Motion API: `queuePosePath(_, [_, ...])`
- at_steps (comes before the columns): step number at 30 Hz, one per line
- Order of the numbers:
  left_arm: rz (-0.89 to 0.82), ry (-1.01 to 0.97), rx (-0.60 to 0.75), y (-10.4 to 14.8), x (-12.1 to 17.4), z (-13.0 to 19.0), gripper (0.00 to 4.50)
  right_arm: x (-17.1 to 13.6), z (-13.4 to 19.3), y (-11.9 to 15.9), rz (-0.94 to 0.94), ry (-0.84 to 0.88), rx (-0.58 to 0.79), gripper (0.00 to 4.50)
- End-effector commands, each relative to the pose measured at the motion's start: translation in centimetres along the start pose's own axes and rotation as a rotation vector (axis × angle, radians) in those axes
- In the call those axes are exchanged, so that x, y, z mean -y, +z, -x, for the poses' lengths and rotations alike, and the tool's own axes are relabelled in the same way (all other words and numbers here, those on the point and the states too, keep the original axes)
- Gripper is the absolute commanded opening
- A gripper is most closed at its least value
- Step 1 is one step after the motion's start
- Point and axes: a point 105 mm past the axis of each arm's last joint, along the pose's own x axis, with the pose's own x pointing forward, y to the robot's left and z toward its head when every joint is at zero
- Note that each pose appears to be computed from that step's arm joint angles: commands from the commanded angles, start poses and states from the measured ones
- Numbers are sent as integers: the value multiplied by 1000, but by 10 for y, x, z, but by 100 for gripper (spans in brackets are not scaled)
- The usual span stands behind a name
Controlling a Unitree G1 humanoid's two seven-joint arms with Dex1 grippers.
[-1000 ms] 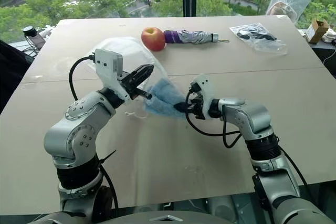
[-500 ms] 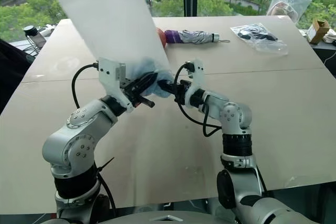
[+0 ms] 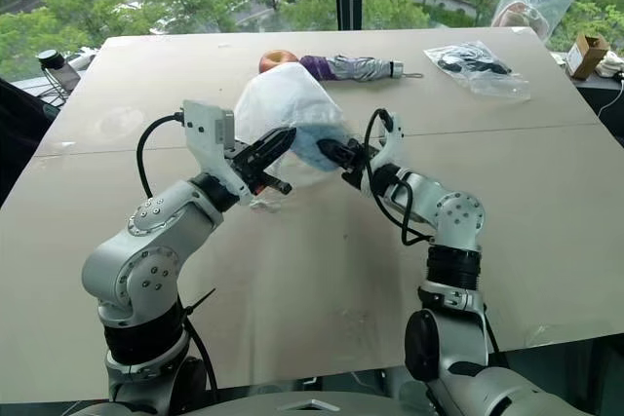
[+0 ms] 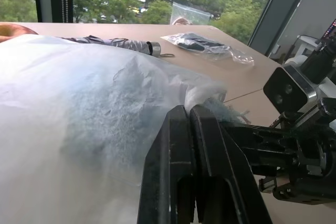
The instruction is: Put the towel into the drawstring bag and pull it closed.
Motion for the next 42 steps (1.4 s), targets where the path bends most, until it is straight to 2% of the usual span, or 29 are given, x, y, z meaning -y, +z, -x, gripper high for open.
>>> queuePosePath(1, [0, -76, 10, 4, 14, 1, 0, -22, -10, -15, 42, 85, -21, 33])
queuePosePath(6, [22, -166, -19, 1, 28, 3, 0, -23, -18, -7, 11, 77, 39, 33])
queuePosePath(11, [51, -202, -29, -1, 36, 2, 0, -35, -27, 27, -234, 106, 243, 33])
queuePosePath(14, [53, -199, -24, 0, 37, -1, 0, -35, -28, 25, -206, 74, 234, 33])
queuePosePath(16, [49, -190, -21, 1, 36, -3, 0, -32, -29, 23, -192, 38, 232, 129])
queuePosePath(17, [45, -178, -17, 1, 33, -4, 0, -31, -28, 22, -187, 28, 228, 144])
queuePosePath(21, [16, -72, 15, 9, 12, -10, 0, -27, -22, 16, -39, -26, 181, 335])
queuePosePath(22, [5, -47, 21, 10, 8, -11, 0, -25, -20, 15, -1, -37, 167, 409])
queuePosePath(23, [-2, -25, 25, 11, 3, -12, 0, -23, -17, 14, 58, -53, 154, 437])
queuePosePath(27, [-7, -2, 33, 12, -5, -11, 0, -15, -8, 7, 292, -94, 72, 437])
queuePosePath(31, [-14, 43, 49, 15, -14, -14, 0, -23, 5, 0, 389, -17, 13, 437])
queuePosePath(35, [2, 104, 90, 24, -26, -16, 0, -25, 40, -12, 565, 97, -122, 437])
queuePosePath(37, [4, 104, 90, 24, -26, -16, 0, -29, 59, -9, 648, 169, -123, 437])
queuePosePath(39, [4, 101, 86, 22, -25, -16, 0, -21, 68, -2, 721, 147, -95, 437])
queuePosePath(42, [2, 99, 71, 18, -25, -15, 0, 21, 72, 2, 938, -30, -117, 437])
